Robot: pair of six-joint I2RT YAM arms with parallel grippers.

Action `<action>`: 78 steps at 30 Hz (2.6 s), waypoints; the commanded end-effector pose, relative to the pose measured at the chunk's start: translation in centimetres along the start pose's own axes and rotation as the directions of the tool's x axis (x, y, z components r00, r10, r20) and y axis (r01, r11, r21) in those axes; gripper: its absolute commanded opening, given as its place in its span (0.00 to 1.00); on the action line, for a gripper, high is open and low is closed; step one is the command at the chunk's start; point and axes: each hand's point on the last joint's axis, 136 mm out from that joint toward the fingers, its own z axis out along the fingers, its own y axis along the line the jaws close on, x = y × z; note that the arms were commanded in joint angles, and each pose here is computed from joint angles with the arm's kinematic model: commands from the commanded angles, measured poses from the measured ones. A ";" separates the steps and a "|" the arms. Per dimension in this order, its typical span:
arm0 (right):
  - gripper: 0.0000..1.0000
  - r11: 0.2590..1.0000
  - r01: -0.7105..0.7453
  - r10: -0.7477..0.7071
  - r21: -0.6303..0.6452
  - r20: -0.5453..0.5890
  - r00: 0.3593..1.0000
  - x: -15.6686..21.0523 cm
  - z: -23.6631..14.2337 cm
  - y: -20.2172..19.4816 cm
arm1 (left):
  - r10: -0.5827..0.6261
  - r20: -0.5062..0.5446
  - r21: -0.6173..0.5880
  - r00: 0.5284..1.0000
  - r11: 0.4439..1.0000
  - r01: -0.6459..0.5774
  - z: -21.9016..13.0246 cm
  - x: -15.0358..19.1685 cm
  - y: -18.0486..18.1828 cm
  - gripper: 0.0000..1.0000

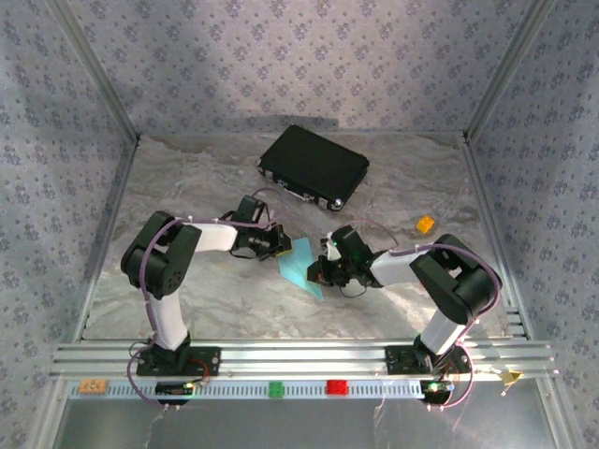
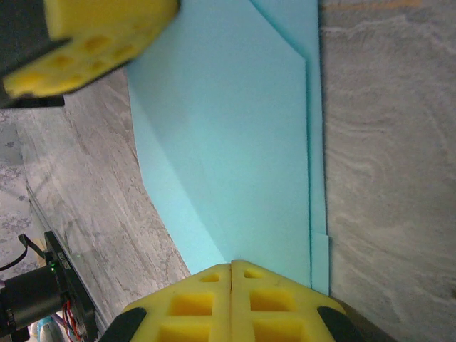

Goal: Fold a paper plane with a square sheet of paper (pick it up from the middle)
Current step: Fourth fold the wing at the center of the table.

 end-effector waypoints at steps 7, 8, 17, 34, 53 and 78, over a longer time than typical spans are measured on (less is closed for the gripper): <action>0.00 0.971 -0.099 0.120 0.217 -0.083 0.989 4.0 -0.4 -6.4 | -0.048 0.089 -0.092 0.995 0.994 0.057 -1.9 -3.7 3.7 0.04; 0.00 0.971 -0.101 0.122 0.217 -0.082 0.989 4.0 -0.4 -6.4 | -0.046 0.094 -0.090 0.995 0.994 0.054 -2.1 -3.9 3.5 0.04; 0.00 0.973 -0.096 0.115 0.208 -0.081 0.990 3.7 -0.3 -6.1 | -0.003 0.133 -0.035 0.991 0.999 0.008 -4.4 -3.8 -0.1 0.06; 0.00 0.976 -0.094 0.109 0.197 -0.069 0.992 3.3 -0.5 -5.7 | 0.101 -0.036 -0.033 0.994 0.994 -0.102 1.0 2.3 -1.9 0.05; 0.00 0.996 0.028 -0.027 0.083 -0.012 1.000 -2.5 0.7 2.2 | 0.056 -0.075 -0.117 0.996 0.991 -0.065 2.0 3.3 1.5 0.02; 0.00 0.996 0.016 -0.014 0.086 -0.014 1.000 -0.4 -1.0 1.8 | 0.046 -0.088 -0.124 0.995 0.991 -0.056 2.3 3.4 2.2 0.01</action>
